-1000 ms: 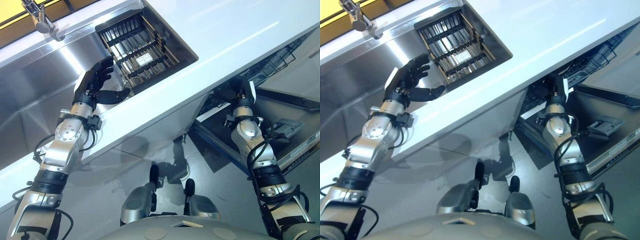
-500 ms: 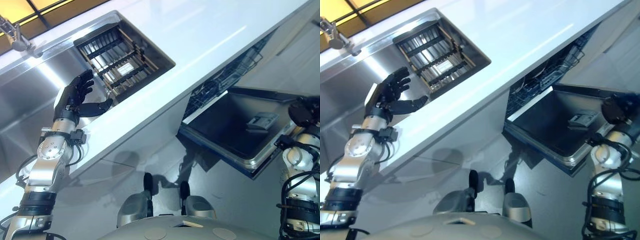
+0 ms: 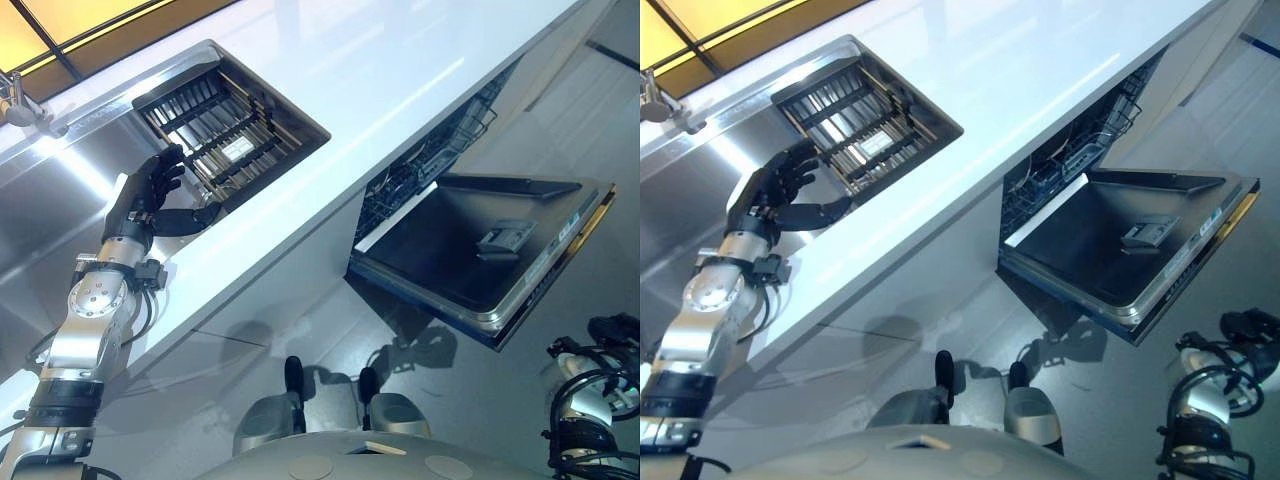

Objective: Pick up plates and place into dishwasher.

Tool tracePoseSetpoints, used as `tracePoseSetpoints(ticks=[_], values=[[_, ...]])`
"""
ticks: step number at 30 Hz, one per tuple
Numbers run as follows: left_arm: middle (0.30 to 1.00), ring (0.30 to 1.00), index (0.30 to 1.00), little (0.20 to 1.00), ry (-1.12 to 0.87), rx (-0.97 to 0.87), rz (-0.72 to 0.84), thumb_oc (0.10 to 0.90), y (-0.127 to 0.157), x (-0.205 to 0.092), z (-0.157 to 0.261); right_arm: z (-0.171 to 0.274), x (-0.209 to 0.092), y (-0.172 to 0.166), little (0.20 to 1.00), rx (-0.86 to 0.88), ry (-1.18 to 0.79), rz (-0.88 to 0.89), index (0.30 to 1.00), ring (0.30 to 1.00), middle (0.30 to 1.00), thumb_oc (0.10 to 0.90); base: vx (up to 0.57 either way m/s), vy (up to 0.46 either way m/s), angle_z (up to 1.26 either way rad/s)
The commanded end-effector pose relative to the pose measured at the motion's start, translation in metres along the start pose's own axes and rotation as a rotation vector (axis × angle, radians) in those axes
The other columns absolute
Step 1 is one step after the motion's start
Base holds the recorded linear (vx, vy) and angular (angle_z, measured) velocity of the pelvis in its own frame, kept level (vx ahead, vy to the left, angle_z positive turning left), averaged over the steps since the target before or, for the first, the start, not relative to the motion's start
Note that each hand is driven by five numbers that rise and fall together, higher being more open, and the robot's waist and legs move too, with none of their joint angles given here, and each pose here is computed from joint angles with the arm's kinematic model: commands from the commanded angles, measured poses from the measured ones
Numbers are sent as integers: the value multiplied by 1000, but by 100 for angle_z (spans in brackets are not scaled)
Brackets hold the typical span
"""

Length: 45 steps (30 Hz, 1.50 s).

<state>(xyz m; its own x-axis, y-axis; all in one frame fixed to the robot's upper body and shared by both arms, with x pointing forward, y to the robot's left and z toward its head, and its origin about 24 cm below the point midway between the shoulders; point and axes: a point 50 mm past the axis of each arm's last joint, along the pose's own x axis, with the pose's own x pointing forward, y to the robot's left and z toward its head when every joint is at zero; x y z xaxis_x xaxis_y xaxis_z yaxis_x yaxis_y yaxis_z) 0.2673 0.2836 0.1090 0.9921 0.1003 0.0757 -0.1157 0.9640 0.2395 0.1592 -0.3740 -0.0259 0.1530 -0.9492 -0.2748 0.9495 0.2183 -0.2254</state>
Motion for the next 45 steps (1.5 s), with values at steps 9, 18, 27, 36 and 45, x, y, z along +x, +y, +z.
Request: tracePoseSetpoints(ticks=[9,18,27,36,45], values=[[900,900,900,900,-387,-64,121,800,21,31,90,55,17,27,200,93,-84,116,300,300,300,100,-134,-112,15],[900,900,900,900,-411,-96,162,800,22,34,99,93,19,53,200,17,-227,252,300,300,300,100,-3,3,9],[900,900,900,900,-428,-123,240,800,28,29,91,222,-95,110,200,144,-958,489,300,300,300,100,4,74,-6],[900,900,900,900,-407,-128,232,800,33,34,93,265,-185,129,200,120,-1293,939,300,300,300,100,17,80,-15],[900,900,900,900,-382,-103,128,800,10,44,90,248,-259,158,200,84,-1304,1279,300,300,300,100,81,35,13]])
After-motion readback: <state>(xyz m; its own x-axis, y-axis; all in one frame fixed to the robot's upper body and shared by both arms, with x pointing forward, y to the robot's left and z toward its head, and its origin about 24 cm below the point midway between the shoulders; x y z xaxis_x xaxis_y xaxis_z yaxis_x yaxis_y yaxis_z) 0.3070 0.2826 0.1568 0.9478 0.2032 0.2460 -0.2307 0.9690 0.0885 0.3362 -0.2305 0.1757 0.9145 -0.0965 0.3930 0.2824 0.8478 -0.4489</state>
